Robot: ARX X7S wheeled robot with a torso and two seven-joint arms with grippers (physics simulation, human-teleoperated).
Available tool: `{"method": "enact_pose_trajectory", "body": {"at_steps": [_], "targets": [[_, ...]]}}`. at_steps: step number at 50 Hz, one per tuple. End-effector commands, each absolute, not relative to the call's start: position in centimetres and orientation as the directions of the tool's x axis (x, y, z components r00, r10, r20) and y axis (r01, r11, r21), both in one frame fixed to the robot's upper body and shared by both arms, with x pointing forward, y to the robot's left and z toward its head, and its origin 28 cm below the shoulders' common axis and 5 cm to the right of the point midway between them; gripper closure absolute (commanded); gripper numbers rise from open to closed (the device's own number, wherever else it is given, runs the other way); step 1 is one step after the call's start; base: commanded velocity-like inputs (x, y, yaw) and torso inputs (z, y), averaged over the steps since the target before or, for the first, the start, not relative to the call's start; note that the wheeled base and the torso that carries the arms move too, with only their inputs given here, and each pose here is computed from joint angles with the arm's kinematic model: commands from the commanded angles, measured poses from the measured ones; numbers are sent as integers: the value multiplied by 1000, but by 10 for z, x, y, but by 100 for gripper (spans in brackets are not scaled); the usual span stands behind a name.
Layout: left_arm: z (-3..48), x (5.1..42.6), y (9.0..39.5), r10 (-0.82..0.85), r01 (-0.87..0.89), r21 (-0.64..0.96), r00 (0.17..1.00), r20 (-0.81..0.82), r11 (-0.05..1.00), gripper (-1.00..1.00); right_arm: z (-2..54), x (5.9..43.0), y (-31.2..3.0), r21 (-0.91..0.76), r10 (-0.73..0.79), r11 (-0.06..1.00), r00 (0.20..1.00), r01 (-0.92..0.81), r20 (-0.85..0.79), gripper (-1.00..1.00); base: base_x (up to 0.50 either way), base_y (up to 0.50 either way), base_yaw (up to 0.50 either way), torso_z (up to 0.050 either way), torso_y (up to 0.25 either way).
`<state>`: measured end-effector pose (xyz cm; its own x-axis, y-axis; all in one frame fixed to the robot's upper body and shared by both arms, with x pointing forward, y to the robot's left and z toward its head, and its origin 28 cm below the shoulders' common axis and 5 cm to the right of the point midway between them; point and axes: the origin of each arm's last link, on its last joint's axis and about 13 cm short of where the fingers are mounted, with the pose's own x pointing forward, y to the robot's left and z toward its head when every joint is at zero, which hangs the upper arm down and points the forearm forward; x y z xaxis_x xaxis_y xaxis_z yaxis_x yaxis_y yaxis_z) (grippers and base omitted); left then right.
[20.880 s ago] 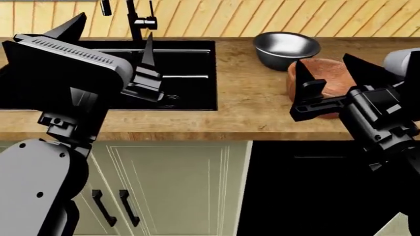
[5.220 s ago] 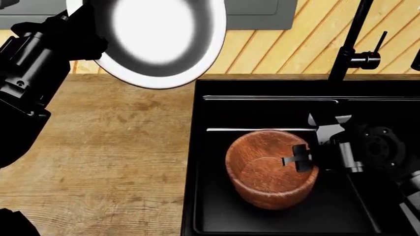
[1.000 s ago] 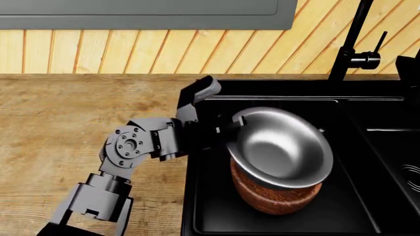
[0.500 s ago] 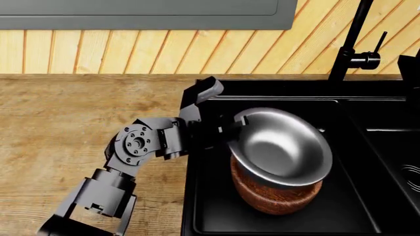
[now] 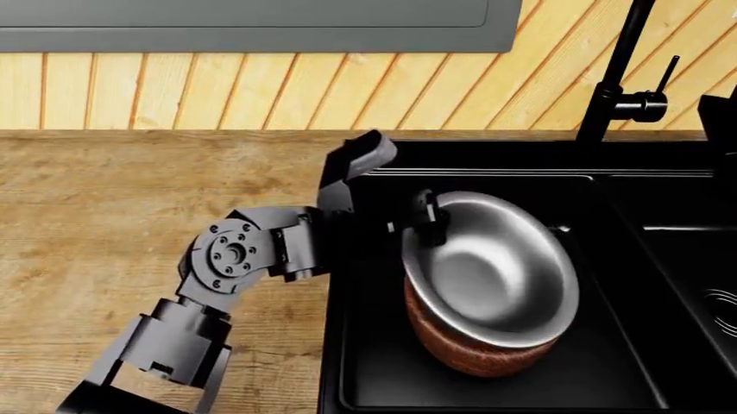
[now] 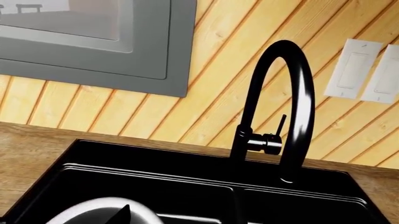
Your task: Stack the bowls in the sink.
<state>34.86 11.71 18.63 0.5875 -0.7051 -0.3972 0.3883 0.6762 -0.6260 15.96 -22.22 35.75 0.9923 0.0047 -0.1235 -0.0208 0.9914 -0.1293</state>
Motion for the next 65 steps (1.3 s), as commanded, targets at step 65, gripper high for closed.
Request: {"method": "enact_pose_trajectory", "body": {"at_steps": [65], "targets": [[266,216,234,-383,409,1,853,354,912,-100,329,157,-197,-55,194,981,969,-188,156,-100,0,0,0,0,0]]}}
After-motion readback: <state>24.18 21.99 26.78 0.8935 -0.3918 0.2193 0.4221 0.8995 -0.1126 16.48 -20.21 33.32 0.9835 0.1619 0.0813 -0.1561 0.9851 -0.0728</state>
